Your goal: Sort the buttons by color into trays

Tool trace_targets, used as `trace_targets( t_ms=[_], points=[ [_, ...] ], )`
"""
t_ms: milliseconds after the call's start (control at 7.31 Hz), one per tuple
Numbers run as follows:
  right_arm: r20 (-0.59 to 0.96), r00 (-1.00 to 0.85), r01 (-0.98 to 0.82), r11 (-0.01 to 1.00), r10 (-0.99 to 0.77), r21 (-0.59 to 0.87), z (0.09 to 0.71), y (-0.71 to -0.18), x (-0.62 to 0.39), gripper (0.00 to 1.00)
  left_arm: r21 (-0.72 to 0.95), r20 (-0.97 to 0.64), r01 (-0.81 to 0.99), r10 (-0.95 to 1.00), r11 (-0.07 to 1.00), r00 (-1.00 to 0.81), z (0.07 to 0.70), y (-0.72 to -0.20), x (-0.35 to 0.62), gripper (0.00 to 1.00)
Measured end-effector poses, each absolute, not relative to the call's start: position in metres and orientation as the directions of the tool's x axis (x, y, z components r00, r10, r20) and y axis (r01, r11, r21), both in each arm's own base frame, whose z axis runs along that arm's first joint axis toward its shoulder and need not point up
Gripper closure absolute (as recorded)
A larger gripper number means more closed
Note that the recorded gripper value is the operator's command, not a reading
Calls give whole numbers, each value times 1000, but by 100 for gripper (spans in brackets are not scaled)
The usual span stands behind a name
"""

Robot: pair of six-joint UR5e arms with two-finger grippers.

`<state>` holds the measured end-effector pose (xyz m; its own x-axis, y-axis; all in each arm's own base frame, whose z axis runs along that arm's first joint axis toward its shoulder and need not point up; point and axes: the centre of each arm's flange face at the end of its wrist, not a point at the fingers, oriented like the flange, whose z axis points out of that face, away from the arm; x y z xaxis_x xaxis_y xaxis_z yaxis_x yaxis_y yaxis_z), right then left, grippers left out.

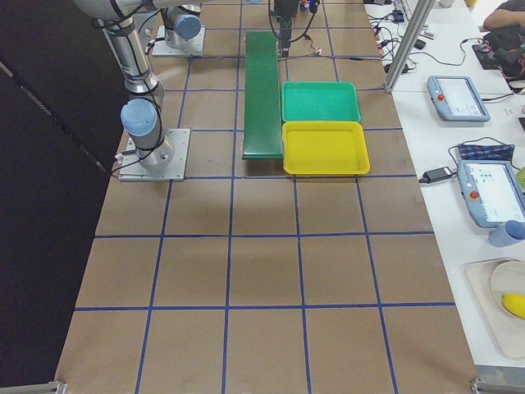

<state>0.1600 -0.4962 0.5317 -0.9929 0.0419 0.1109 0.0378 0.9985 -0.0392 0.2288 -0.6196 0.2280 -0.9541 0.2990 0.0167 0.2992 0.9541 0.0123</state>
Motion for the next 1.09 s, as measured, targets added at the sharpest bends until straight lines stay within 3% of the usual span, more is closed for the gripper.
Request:
trace_targets(
  t_ms=[410, 547, 684, 820, 1094],
  points=[
    [111, -993, 37, 998, 42, -40, 532, -496, 160, 0, -8, -1, 339, 339, 941, -941, 200, -611, 229, 0],
    [111, -993, 37, 999, 41, -40, 532, -496, 161, 0, -4, 6, 338, 338, 941, -941, 193, -610, 233, 13],
    [111, -993, 37, 999, 41, -40, 532, -496, 161, 0, 1, 13, 334, 334, 942, -942, 186, -610, 239, 51],
    [111, -993, 38, 998, 42, -40, 532, -496, 160, 0, 3, 16, 332, 332, 943, -943, 181, -611, 243, 99],
    [111, -993, 38, 998, 43, -40, 532, -496, 160, 0, 0, 14, 334, 334, 943, -943, 181, -614, 247, 100]
  ],
)
